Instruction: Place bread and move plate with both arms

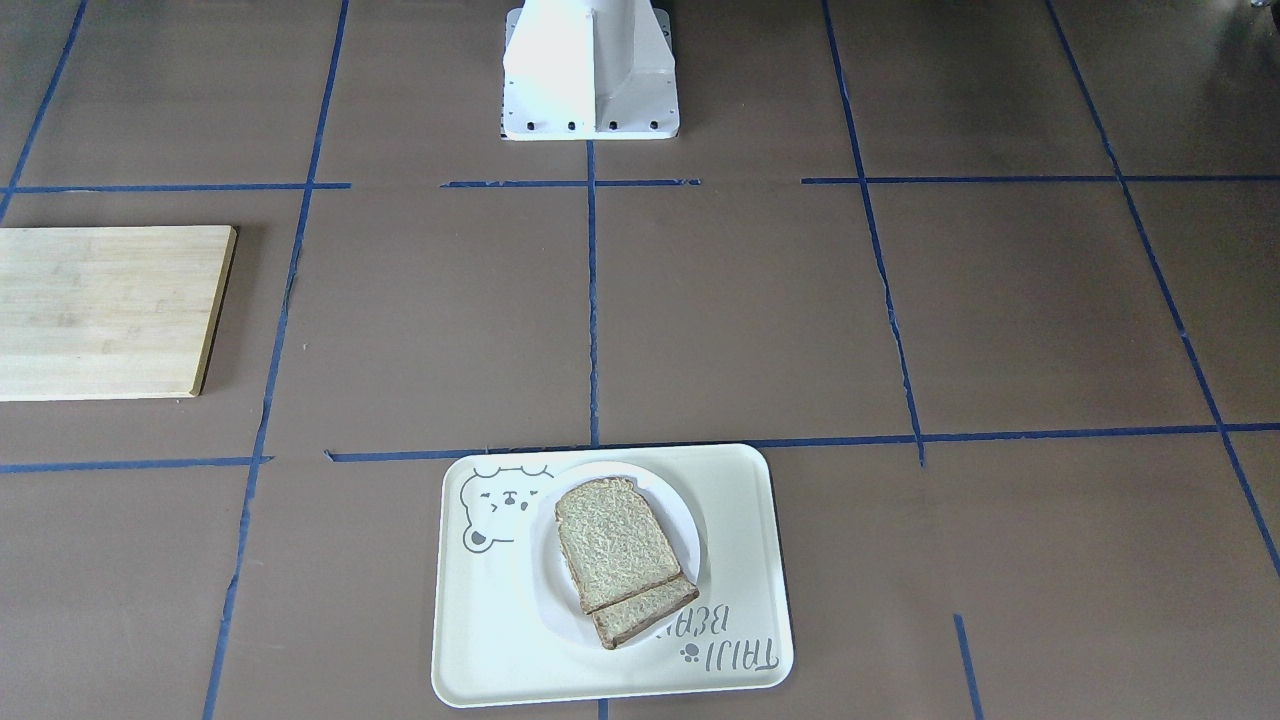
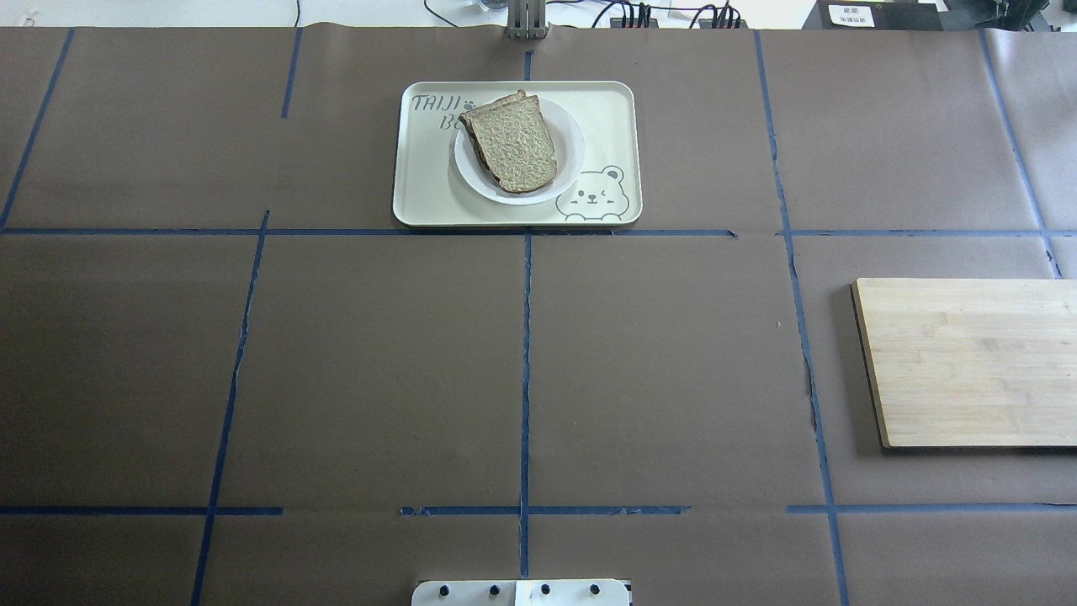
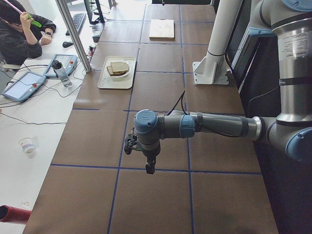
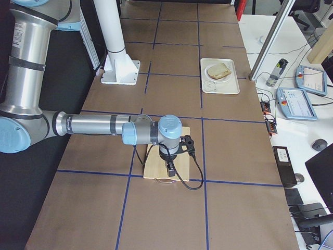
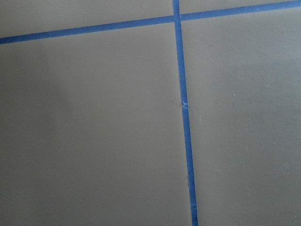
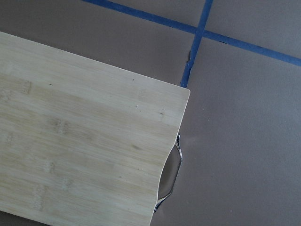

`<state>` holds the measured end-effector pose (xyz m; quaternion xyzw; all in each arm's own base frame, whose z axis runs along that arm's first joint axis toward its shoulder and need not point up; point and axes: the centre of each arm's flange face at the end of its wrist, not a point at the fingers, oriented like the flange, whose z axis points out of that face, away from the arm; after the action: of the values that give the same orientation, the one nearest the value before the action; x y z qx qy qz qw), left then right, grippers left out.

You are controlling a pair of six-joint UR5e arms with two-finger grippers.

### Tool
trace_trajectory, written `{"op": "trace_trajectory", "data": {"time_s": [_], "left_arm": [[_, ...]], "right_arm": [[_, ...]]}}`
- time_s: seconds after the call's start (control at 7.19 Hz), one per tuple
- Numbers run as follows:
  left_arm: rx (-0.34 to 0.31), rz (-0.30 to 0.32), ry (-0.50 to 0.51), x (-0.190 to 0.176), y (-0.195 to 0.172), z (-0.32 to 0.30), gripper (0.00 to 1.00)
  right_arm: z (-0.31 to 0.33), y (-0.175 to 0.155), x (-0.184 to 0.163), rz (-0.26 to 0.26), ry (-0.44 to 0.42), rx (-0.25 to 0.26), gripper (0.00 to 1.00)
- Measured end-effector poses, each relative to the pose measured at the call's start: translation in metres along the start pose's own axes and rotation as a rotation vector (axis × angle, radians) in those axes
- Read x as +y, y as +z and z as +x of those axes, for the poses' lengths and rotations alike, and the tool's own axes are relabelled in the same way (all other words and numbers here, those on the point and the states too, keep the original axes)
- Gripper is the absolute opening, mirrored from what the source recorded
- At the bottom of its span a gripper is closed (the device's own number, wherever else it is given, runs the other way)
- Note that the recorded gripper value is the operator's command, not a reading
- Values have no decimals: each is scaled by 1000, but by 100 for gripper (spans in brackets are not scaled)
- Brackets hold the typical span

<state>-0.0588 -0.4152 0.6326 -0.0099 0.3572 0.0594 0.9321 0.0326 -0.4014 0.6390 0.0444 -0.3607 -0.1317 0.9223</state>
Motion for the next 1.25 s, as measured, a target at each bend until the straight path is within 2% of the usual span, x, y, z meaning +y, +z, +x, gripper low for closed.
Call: {"op": "trace_trajectory", "data": {"time_s": [1.25], "left_arm": [[2,2,2,0,0,1,100]], "right_arm": [[5,5,2,-10,10,-2,100]]}}
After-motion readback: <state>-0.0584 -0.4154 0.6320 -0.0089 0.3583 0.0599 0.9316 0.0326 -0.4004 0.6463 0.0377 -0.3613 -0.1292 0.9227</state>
